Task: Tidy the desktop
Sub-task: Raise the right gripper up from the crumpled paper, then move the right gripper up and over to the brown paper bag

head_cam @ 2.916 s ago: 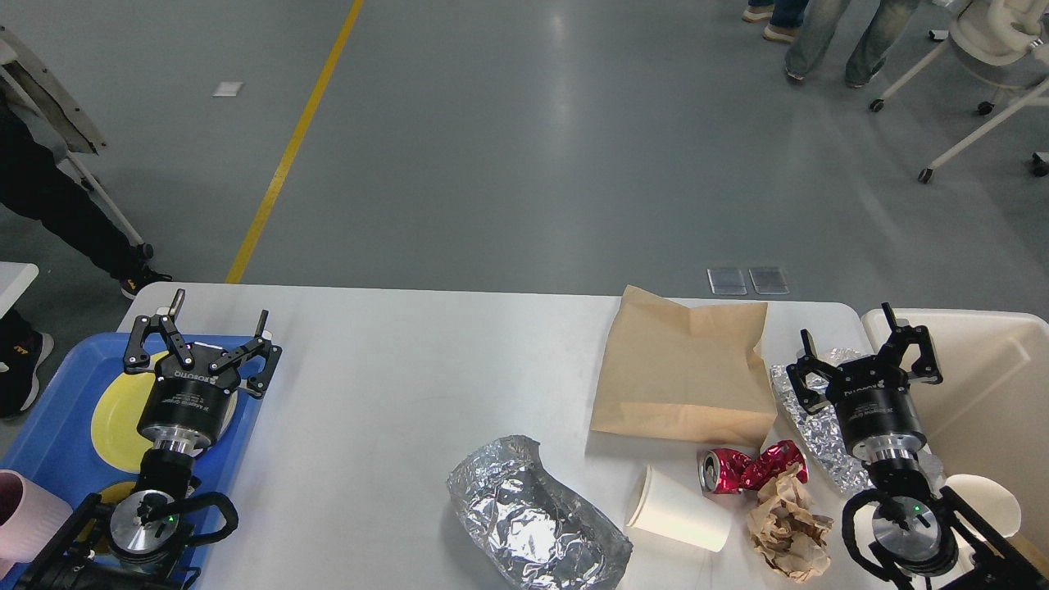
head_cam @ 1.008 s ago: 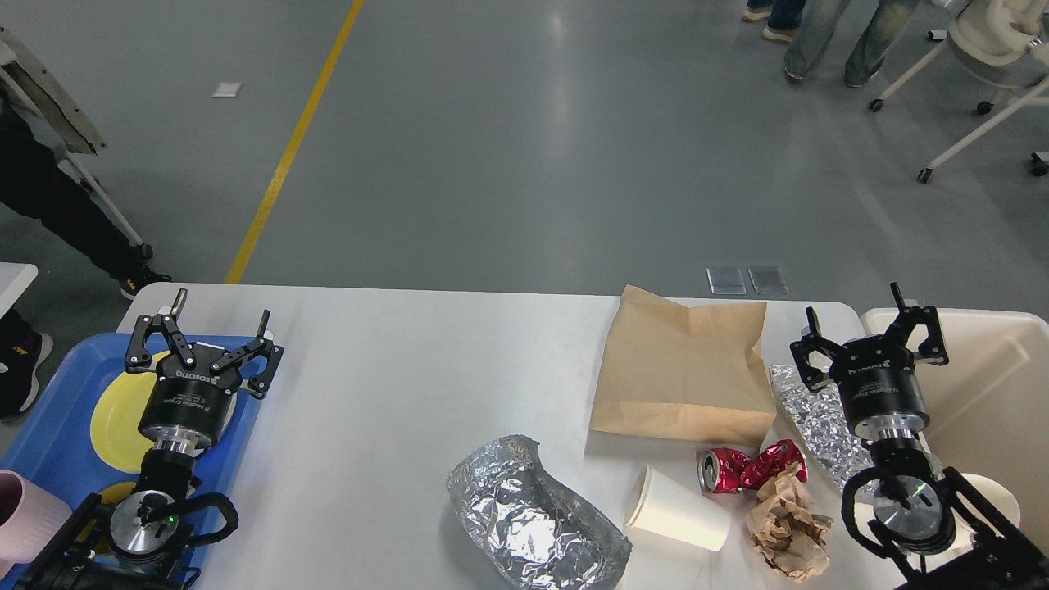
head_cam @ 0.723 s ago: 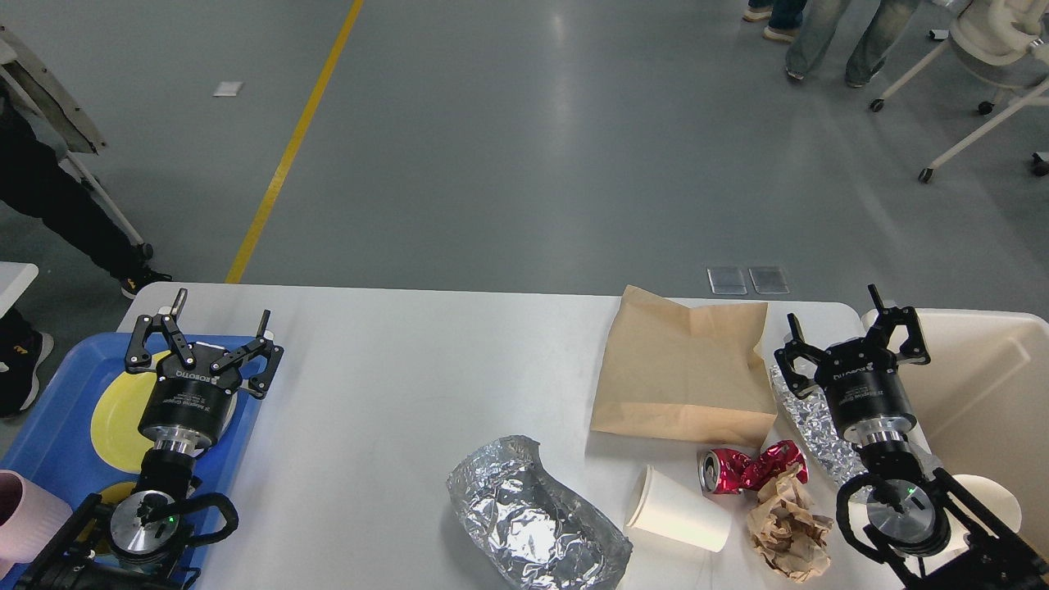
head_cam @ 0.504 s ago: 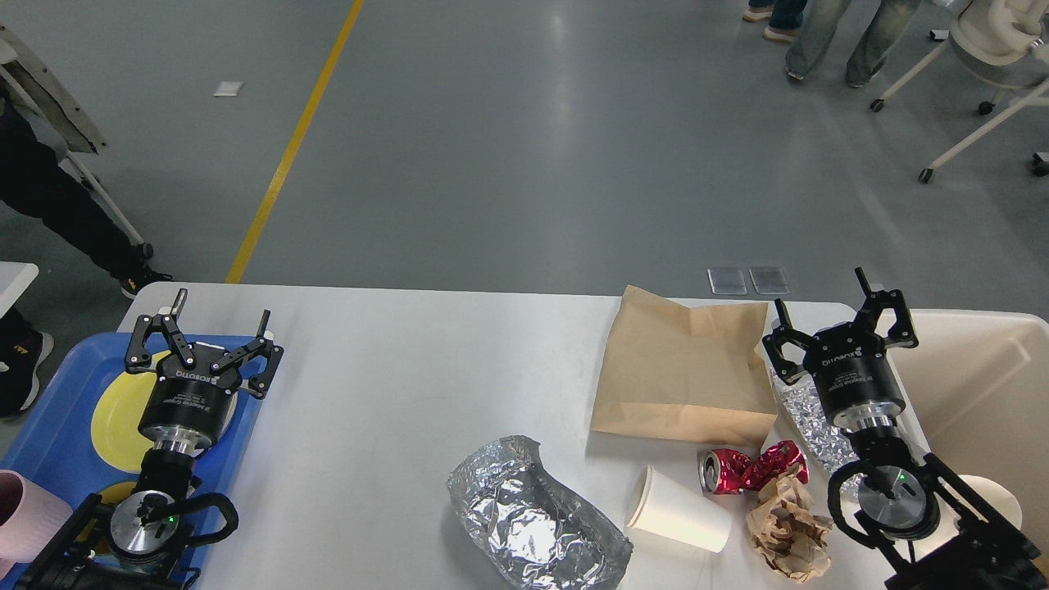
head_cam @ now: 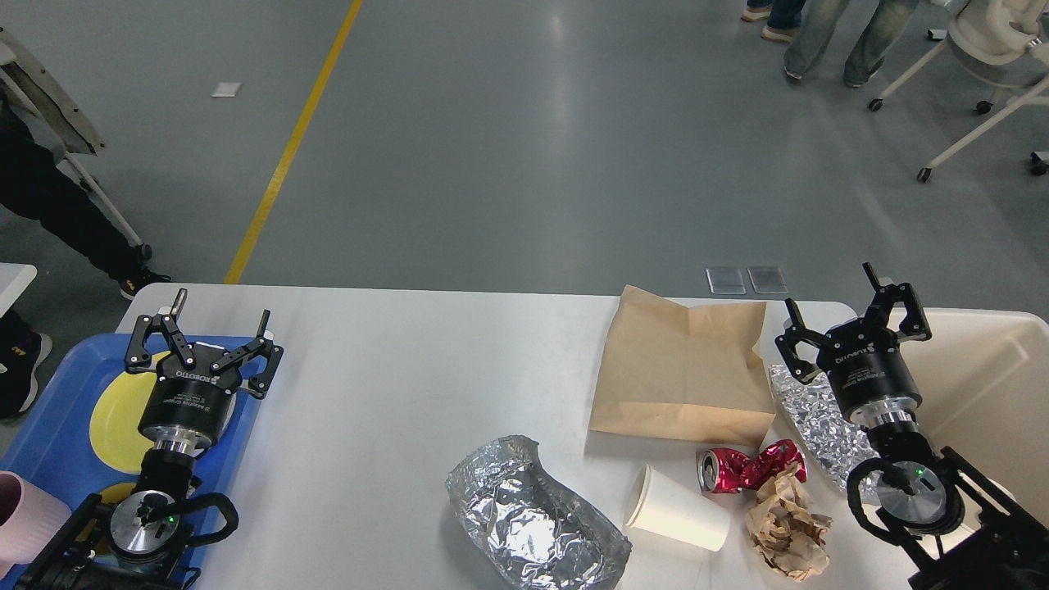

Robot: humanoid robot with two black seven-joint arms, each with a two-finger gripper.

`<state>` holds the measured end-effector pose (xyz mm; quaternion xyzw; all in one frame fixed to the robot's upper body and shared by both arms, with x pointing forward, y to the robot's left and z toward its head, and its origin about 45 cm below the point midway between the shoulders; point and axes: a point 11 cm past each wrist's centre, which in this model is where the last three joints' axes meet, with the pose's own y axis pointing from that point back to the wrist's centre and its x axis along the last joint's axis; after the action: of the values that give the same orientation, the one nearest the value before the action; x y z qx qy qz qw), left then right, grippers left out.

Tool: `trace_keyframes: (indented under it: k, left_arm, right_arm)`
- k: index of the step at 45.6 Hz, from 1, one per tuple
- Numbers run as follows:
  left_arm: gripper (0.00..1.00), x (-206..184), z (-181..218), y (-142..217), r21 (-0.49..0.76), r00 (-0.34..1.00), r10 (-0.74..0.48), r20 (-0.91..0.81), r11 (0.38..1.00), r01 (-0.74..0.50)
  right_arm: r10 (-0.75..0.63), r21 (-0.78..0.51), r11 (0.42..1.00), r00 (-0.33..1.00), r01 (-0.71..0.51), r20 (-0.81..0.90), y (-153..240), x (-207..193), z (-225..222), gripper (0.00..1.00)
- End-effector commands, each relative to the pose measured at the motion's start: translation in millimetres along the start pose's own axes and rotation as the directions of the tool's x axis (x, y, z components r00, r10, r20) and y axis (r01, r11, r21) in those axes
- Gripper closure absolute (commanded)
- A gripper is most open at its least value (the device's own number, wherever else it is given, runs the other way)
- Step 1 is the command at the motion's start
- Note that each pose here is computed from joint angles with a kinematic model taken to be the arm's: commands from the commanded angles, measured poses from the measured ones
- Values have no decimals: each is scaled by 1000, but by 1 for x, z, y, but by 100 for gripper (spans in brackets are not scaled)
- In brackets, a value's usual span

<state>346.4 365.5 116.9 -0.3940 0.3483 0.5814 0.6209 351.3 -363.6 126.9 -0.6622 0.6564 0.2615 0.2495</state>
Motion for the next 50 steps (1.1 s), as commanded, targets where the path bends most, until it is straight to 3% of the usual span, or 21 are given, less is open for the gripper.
trace_keyframes:
  k: [1,19,27,31,39,44,46,50]
  left_arm:
    - [3,0,0,0,0,1000,1,0,1000,-1]
    - [3,0,0,0,3,1000,-2,0,1000,2]
    - [3,0,0,0,5,1000,-1,0,1000,1]
    - [3,0,-1,0,5,1000,1,0,1000,-1]
    - [3,0,-1,0,6,1000,-2,0,1000,2]
    - [3,0,-1,0,8,1000,-2,0,1000,2]
    - [3,0,-1,0,8,1000,-2,0,1000,2]
    - [3,0,-1,0,9,1000,-3,0,1000,3]
  right_arm:
    - [31,-3,1000,999,-31,-20,1,5,-1,0]
    - [102,45,994,983,-97,-153,-13,14,-46,0]
    - [-7,-79,997,927,-25,-374,-30,-1,-59,0]
    - [-140,-217,976,843,29,-519,-38,-13,-61,0]
    - [-348,-426,905,590,8,-728,-51,-28,-79,0]
    - [-418,-481,876,435,-41,-798,-60,-37,-104,0]
    - [-473,-519,851,319,-77,-822,-66,-47,-116,0]
    - [-570,-598,795,210,-104,-794,-72,-66,-126,0]
